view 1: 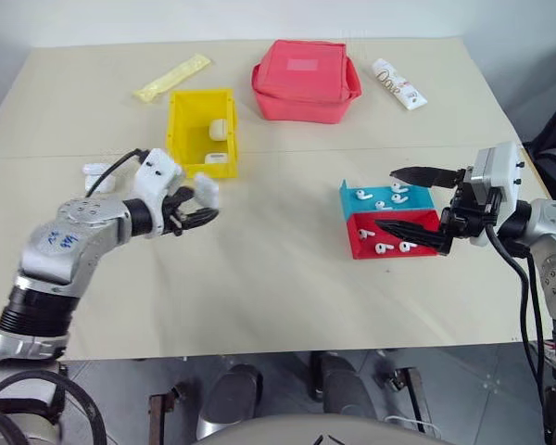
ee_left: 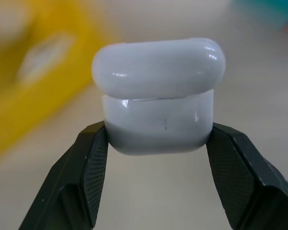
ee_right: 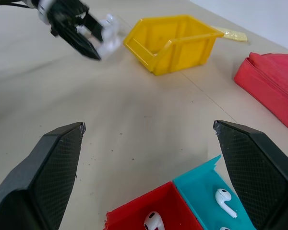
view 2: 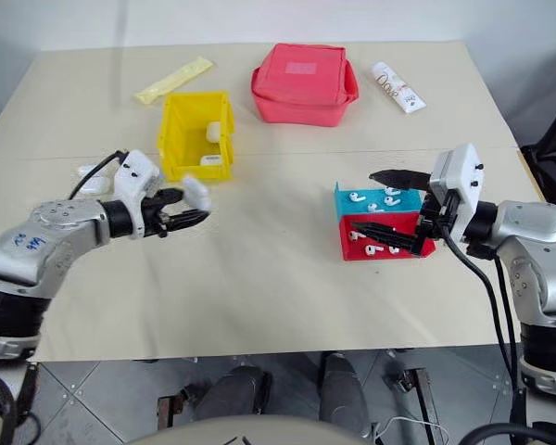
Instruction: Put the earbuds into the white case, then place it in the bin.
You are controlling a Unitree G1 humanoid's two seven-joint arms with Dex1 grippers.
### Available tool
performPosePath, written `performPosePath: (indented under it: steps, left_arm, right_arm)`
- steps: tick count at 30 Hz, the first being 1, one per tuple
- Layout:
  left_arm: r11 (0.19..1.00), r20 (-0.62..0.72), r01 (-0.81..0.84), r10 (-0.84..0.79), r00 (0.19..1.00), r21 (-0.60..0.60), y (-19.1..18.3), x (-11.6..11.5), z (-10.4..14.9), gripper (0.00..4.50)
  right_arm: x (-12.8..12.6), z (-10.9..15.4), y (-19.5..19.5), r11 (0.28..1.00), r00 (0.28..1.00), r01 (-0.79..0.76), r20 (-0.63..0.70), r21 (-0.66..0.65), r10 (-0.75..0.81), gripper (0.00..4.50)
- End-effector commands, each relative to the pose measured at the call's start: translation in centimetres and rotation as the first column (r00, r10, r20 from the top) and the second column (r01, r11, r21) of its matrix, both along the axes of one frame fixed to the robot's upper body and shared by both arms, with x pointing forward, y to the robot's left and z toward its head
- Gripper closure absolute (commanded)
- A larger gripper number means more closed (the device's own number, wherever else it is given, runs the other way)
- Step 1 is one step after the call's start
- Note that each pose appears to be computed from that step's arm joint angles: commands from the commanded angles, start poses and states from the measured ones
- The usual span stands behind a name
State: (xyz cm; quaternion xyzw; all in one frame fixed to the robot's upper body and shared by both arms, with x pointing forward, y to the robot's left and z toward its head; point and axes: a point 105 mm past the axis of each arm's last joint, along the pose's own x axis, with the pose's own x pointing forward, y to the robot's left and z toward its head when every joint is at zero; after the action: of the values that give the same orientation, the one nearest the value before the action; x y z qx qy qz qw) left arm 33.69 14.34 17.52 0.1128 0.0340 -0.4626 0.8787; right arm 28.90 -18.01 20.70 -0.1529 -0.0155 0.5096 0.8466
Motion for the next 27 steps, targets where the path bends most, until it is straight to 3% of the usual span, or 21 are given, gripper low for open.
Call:
performPosePath:
  steps: [1,9,13,17,21,26,27]
  left_arm:
    - [0.961,0.227,0.249,-0.216,0.95,-0.125,-1.9,-1.7,3.1,1.78]
    - [0.806,0.316,0.556,-0.484,0.816,-0.204,-5.8,-4.1,1.6,1.78]
    - [0.751,0.326,0.634,-0.562,0.76,-0.183,-7.0,-4.8,-0.1,1.78]
    - [0.706,0.324,0.693,-0.627,0.708,-0.148,-8.4,-5.3,-2.1,1.78]
    - [0.707,0.373,0.686,-0.597,0.71,-0.173,-9.2,-4.9,-1.6,1.78]
    - [0.717,0.387,0.671,-0.573,0.723,-0.191,-9.7,-4.6,-1.2,1.78]
    - [0.718,0.388,0.669,-0.571,0.723,-0.19,-9.6,-4.7,-1.2,1.78]
  right_arm:
    - [-0.8,1.4,-0.4,1.0,0.998,0.023,0.058,-0.015,-0.022,0.0]
    - [-1.5,-0.3,-1.9,0.981,0.988,0.153,0.015,-0.117,-0.152,0.0]
    - [-1.8,-1.3,-2.8,0.964,0.969,0.227,-0.065,-0.142,-0.238,0.0]
    - [-2.7,-2.0,-3.7,0.92,0.94,0.31,-0.065,-0.238,-0.334,0.0]
    - [-4.0,-2.8,-4.6,0.876,0.916,0.359,-0.058,-0.323,-0.397,0.0]
    - [-6.4,-3.2,-5.2,0.835,0.887,0.393,-0.082,-0.386,-0.455,1.29]
    - [-6.8,-3.3,-5.1,0.833,0.886,0.391,-0.086,-0.392,-0.456,1.29]
